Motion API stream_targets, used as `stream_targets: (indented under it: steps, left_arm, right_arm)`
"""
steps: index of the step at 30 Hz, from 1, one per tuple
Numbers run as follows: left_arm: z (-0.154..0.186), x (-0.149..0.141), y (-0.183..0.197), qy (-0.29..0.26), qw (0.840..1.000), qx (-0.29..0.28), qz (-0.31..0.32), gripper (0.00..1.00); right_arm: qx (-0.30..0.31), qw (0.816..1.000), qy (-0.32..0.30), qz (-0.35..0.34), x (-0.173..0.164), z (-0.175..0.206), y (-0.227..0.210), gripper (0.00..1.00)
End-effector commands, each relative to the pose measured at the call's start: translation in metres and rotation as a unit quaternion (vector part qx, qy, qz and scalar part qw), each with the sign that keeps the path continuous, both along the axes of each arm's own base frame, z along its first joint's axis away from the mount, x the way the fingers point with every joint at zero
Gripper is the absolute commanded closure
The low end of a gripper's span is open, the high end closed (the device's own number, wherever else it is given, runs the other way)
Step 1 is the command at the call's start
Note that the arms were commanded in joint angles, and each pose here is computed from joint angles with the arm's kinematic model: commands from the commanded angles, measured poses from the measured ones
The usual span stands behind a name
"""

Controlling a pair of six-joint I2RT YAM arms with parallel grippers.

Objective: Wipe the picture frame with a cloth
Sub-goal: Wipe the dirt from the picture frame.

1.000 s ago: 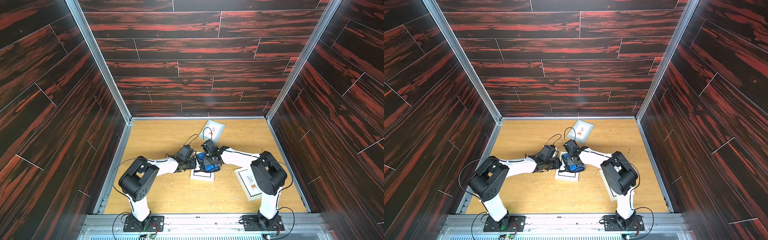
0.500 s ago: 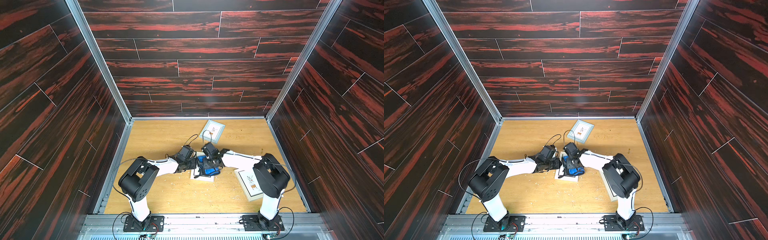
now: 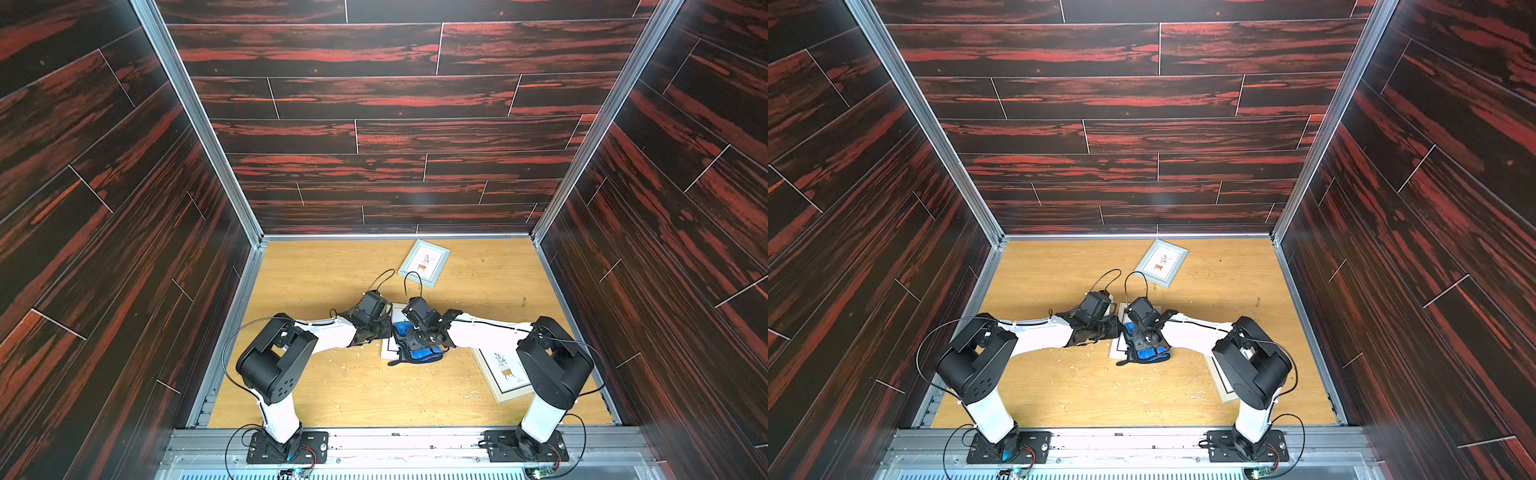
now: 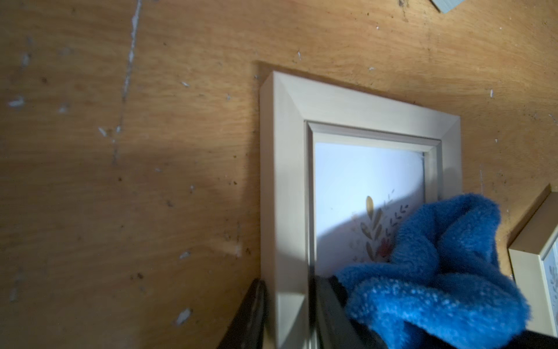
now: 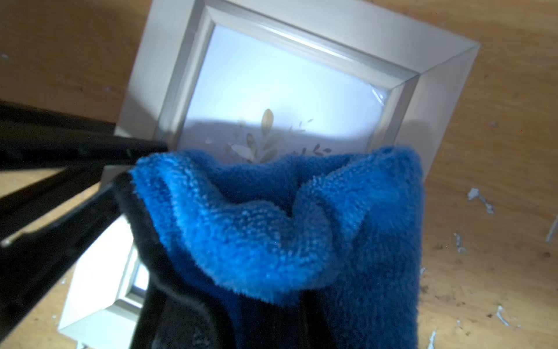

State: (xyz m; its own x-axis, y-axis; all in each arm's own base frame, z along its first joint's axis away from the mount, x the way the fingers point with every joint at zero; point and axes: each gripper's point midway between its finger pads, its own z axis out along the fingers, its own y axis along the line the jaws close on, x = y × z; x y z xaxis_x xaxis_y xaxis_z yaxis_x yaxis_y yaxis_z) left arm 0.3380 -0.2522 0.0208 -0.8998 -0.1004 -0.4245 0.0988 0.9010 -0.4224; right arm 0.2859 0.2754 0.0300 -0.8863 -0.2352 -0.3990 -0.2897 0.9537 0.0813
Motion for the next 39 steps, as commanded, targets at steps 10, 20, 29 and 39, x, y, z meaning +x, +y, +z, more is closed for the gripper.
stream_targets:
  steps: [10,20,29,39]
  left_arm:
    - [-0.044,-0.029,0.048,0.068,0.993,0.089,0.031,0.73]
    - [-0.043,-0.030,0.044,0.071,0.994,0.085,0.019,0.73]
    - [-0.048,-0.034,0.049,0.071,0.994,0.084,0.030,0.72]
    - [-0.047,-0.034,0.049,0.072,0.993,0.086,0.029,0.72]
  right_arm:
    - [-0.046,0.997,0.016,-0.052,0.040,-0.014,-0.034,1.00]
    - [0.017,0.999,0.003,-0.039,0.077,-0.006,0.022,1.00]
    - [-0.069,0.992,-0.013,-0.107,0.095,-0.010,-0.035,1.00]
    - [-0.026,0.998,-0.003,-0.051,0.086,-0.012,0.037,1.00]
